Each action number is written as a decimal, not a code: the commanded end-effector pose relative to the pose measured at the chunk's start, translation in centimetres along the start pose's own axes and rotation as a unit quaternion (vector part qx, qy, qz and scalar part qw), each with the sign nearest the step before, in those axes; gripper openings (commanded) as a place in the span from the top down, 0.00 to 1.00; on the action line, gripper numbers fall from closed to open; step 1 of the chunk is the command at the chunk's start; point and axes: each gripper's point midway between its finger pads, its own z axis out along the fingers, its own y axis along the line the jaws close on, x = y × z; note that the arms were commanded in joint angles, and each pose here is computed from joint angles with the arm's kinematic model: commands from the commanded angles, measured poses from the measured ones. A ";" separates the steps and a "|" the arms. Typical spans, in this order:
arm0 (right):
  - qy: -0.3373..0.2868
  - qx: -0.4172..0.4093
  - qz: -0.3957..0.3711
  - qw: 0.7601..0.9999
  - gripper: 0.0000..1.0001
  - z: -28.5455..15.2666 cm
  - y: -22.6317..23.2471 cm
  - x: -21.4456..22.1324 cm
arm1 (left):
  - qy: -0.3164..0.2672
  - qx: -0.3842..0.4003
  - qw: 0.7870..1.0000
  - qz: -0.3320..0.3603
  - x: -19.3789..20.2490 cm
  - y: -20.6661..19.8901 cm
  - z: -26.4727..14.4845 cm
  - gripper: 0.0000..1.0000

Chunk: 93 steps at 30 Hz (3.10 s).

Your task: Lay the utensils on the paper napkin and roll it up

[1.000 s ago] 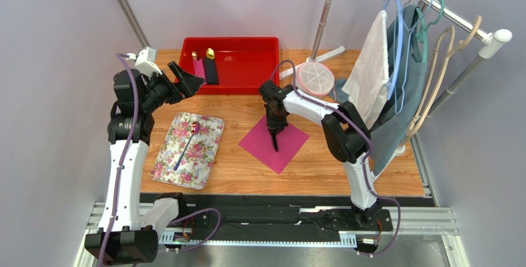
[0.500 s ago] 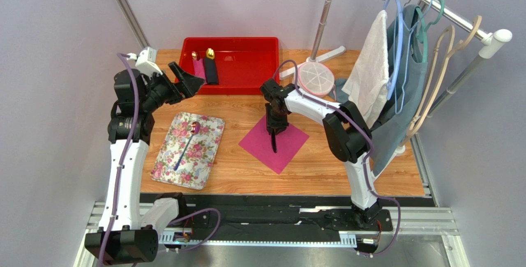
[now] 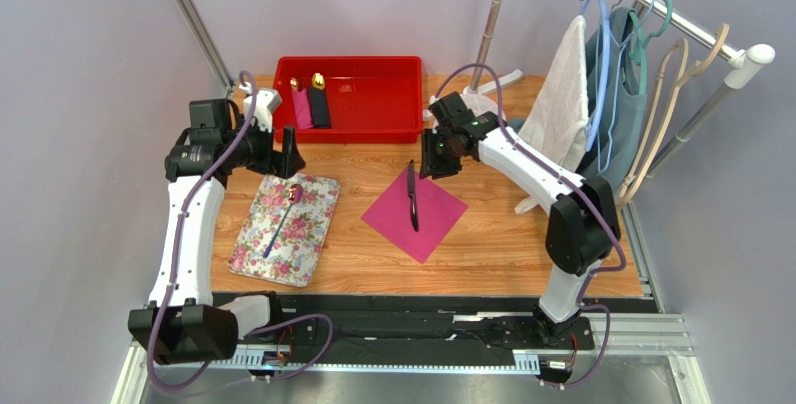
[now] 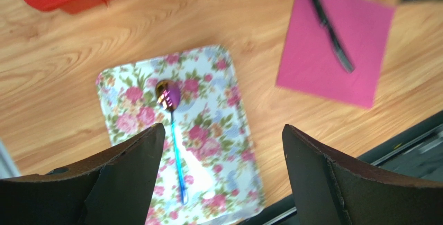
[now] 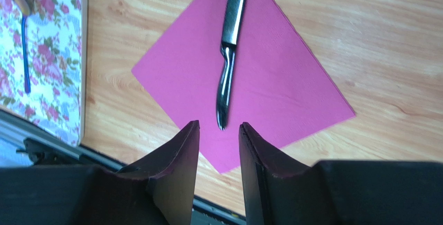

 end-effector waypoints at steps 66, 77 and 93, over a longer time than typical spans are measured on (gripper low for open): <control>-0.051 -0.051 0.012 0.997 0.61 -5.7 -6.4 -0.3 | 0.181 -0.034 0.964 -0.194 2.5 -18.0 17.5 1.00; -0.045 -0.052 0.016 0.997 0.62 -5.3 -6.6 0.0 | 0.211 -0.069 0.952 -0.212 5.8 -19.5 24.8 1.00; -0.039 -0.063 0.023 0.997 0.61 -4.8 -6.5 0.1 | 0.231 -0.111 0.944 -0.207 8.3 -15.8 28.7 1.00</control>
